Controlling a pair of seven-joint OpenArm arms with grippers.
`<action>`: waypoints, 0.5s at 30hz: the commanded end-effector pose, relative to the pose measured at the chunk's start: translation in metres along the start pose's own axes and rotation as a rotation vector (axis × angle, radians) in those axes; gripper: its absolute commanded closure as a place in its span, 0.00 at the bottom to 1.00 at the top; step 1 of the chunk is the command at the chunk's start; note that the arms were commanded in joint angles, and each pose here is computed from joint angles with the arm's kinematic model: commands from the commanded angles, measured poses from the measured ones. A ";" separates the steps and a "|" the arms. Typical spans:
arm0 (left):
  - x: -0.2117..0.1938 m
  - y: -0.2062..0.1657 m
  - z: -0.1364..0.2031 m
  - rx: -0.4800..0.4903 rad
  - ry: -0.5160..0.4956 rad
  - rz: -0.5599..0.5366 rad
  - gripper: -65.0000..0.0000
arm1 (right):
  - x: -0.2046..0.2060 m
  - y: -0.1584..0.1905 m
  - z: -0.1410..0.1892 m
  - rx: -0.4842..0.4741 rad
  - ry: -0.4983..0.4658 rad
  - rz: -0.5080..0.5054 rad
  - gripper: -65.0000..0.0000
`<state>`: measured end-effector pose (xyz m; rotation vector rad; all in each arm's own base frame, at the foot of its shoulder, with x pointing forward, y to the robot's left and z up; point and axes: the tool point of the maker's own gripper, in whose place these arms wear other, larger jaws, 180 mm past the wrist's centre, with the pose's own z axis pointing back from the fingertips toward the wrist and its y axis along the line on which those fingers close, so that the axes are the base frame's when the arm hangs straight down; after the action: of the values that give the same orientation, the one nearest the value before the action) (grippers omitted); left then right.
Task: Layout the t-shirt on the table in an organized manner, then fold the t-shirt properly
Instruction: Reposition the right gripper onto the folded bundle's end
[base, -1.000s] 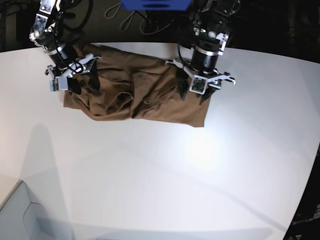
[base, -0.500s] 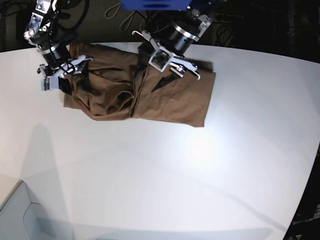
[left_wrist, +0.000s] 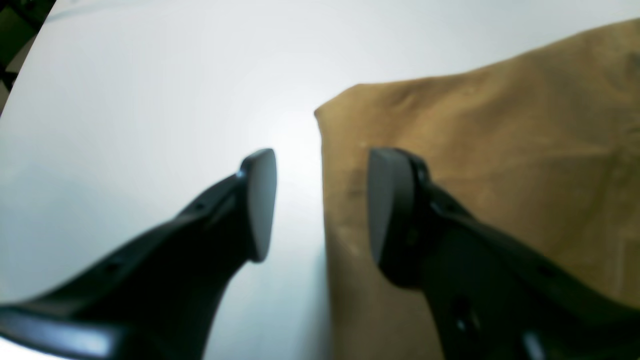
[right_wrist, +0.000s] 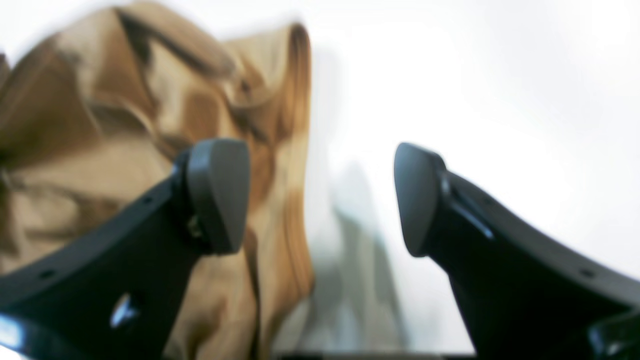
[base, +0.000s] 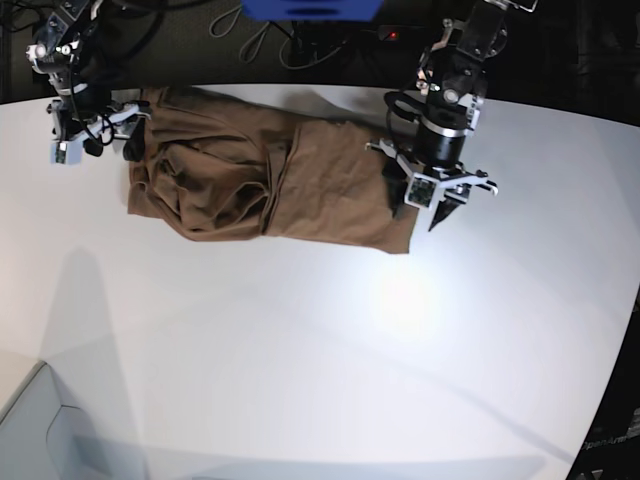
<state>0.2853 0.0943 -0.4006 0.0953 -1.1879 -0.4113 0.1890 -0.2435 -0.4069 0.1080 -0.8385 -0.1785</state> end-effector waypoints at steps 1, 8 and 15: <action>0.007 -0.002 0.000 0.006 -0.030 0.008 0.56 | 0.010 0.001 0.002 0.010 -0.035 0.004 0.30; -0.011 -0.012 0.002 -0.011 0.016 0.018 0.56 | -0.010 0.021 -0.012 0.076 0.025 -0.011 0.30; -0.020 -0.013 0.007 -0.011 0.037 0.018 0.56 | -0.013 0.050 -0.021 0.160 0.046 0.013 0.30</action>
<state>0.2704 0.0895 -0.4211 0.0771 -1.1447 -0.3967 0.2038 -0.1902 -0.4230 0.2581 -0.8143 -0.1056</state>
